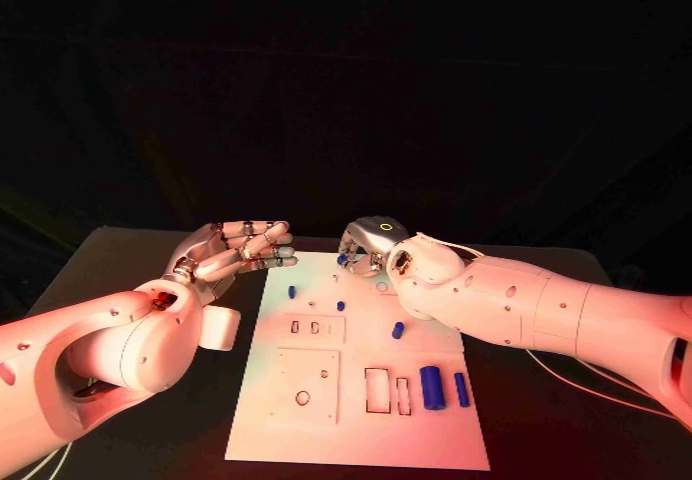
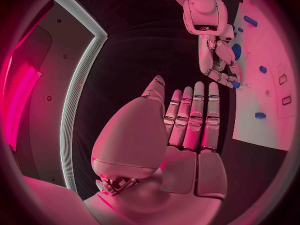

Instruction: Assemble the parts on the task board

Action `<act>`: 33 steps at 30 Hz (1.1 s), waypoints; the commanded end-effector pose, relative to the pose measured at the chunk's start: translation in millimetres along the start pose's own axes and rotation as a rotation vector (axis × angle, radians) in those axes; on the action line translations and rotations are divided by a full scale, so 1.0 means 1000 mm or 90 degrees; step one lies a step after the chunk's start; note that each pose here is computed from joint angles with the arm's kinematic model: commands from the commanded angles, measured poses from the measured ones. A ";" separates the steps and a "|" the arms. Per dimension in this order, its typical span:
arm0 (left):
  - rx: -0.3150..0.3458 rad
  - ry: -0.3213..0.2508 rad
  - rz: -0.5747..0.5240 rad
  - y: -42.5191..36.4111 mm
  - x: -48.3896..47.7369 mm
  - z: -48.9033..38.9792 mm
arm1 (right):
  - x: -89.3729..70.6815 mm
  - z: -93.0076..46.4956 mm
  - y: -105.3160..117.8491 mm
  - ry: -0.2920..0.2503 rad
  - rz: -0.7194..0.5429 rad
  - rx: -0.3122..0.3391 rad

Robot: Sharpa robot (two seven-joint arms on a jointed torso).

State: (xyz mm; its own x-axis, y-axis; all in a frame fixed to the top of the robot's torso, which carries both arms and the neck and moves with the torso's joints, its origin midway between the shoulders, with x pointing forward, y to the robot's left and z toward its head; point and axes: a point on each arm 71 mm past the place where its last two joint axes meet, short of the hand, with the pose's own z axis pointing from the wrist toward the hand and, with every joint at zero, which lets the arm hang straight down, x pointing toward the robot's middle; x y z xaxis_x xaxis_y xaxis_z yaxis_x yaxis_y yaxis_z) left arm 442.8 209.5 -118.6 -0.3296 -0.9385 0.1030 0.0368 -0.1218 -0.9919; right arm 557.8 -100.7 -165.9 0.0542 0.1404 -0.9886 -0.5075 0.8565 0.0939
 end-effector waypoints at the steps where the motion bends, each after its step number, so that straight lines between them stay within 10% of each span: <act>1: 0.004 0.014 -0.007 -0.0023 0.0033 0.0007 | 0.004 0.001 0.001 0.012 -0.002 -0.001; 24: 0.007 0.014 -0.005 -0.0051 0.0027 0.0021 | 0.011 0.005 -0.001 0.032 -0.003 0.012; 33: 0.007 0.009 -0.003 -0.0053 -0.0009 0.0022 | -0.001 -0.015 -0.012 0.003 0.021 0.012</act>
State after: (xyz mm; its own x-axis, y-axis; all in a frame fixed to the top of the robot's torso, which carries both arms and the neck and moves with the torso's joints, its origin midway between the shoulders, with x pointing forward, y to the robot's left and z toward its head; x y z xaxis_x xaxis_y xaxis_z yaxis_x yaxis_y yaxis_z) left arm 445.1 211.7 -114.7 -0.3262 -0.9401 0.0987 0.0435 -0.1192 -0.9919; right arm 551.7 -116.8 -171.2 0.0195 0.1431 -0.9895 -0.4968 0.8603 0.1146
